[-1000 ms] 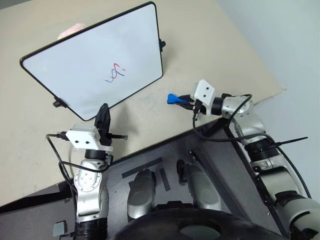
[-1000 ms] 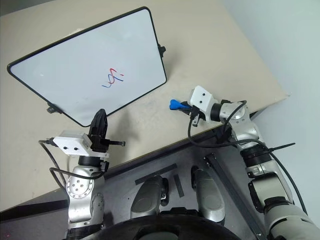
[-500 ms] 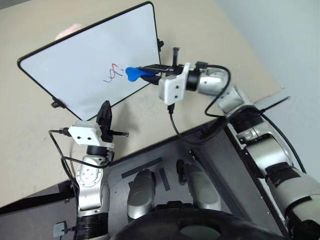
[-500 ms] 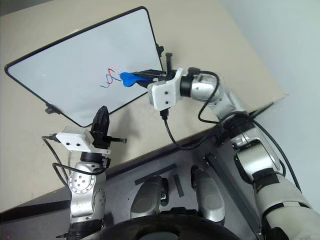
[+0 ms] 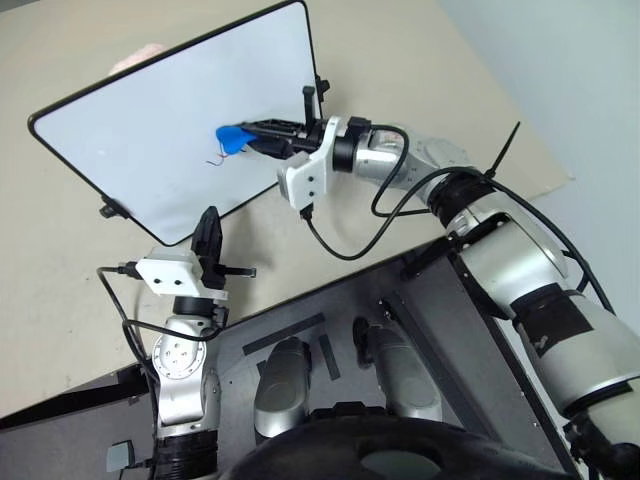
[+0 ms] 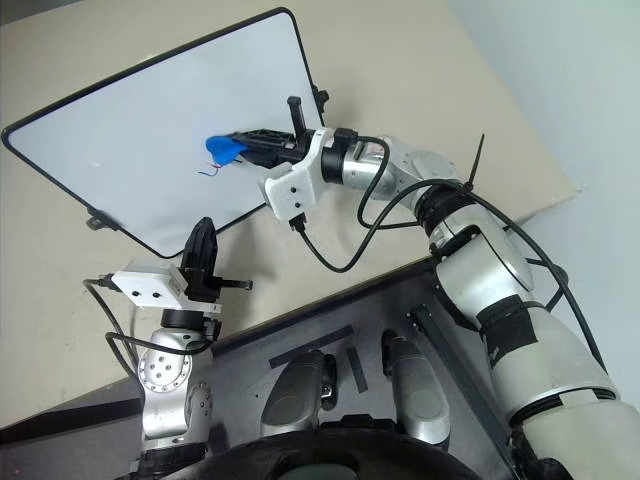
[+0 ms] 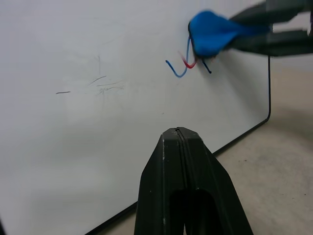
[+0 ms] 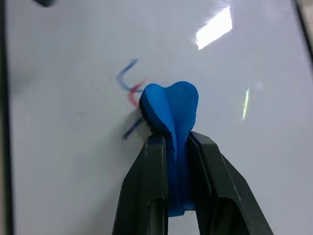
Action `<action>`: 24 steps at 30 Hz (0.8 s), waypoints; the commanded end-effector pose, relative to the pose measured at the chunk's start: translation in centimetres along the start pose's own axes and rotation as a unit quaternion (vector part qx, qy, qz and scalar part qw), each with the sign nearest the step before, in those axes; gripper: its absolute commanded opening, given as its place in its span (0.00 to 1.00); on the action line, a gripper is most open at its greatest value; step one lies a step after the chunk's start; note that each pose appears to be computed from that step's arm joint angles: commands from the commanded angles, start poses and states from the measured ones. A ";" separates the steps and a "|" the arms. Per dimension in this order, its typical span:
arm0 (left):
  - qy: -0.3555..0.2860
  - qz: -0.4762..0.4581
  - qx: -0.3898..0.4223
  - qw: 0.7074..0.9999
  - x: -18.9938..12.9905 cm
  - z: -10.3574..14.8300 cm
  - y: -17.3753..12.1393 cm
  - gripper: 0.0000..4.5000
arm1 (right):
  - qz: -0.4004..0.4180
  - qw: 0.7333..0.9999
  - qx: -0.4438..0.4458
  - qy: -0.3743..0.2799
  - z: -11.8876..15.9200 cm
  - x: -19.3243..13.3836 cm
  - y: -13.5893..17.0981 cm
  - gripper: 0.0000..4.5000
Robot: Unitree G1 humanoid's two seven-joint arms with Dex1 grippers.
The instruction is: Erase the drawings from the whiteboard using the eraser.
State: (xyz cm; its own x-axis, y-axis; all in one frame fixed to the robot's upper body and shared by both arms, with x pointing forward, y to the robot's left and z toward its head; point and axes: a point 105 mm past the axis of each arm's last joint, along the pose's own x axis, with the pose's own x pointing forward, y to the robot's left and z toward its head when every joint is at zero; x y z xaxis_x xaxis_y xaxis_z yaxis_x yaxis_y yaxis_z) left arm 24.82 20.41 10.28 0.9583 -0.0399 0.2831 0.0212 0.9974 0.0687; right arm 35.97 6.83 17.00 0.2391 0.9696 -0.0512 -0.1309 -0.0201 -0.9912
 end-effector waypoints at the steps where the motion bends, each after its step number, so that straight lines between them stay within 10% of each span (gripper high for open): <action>1: -0.020 0.003 0.007 1.000 0.1 0.8 0.0 0.00 | 0.008 1.000 -0.011 0.008 -0.2 0.3 0.6 0.09; 15: -0.023 -0.002 0.005 1.000 0.3 0.9 -0.2 0.00 | -0.111 0.992 -0.065 0.018 -0.7 -0.1 -5.0 0.09; 24: -0.026 -0.003 0.003 1.000 0.5 0.9 -0.3 0.00 | -0.031 0.999 -0.038 0.019 -0.5 0.4 0.4 0.09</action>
State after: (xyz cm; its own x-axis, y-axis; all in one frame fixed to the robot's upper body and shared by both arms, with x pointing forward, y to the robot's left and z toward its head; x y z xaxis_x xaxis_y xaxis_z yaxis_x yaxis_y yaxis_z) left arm 25.16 20.18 10.78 0.9510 -0.0488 0.3055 0.0276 0.9969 0.0732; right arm 36.58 6.92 18.14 0.2697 0.9607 0.0659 -0.0207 0.0742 -0.9970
